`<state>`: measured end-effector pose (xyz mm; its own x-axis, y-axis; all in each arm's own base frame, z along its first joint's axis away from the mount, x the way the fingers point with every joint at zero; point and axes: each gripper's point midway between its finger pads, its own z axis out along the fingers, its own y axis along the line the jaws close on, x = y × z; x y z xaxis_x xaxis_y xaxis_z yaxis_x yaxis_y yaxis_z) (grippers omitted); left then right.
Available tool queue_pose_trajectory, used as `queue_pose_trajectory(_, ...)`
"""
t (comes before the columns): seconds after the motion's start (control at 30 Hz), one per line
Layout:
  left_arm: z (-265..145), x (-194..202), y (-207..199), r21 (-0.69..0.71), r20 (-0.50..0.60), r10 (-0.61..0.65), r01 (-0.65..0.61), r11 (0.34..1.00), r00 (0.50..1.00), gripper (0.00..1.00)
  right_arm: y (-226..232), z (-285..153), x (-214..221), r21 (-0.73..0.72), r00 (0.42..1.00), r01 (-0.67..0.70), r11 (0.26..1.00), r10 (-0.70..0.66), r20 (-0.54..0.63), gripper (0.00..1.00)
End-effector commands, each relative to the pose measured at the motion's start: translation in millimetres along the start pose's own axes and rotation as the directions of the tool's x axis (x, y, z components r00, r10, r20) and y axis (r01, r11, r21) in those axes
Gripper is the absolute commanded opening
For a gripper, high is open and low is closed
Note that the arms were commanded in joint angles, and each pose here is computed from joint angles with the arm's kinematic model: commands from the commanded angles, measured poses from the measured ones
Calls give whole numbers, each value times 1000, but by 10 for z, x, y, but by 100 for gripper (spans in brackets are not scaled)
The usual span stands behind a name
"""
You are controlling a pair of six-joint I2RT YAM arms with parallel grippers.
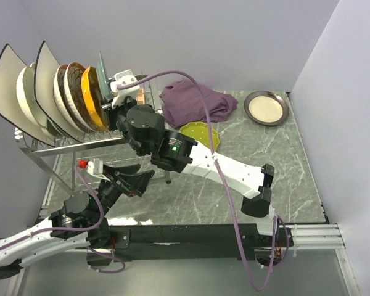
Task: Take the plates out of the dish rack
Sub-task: Unload the plate from the dish rack.
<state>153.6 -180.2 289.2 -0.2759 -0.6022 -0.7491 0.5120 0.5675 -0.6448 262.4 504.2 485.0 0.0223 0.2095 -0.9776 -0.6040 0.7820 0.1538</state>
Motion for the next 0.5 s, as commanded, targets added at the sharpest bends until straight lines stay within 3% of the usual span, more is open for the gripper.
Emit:
queue_pose_trajectory(0.0,-7,3,-5,4,0,-6,6,1000,1000,99,-431,-555,-1798,-17,906,-225,974,215,364,0)
queue_pose_trajectory(0.47,-6,7,-4,3,-1,-5,5,1000,1000,100,-434,-710,-1992,-79,895,-179,981,196,400,0)
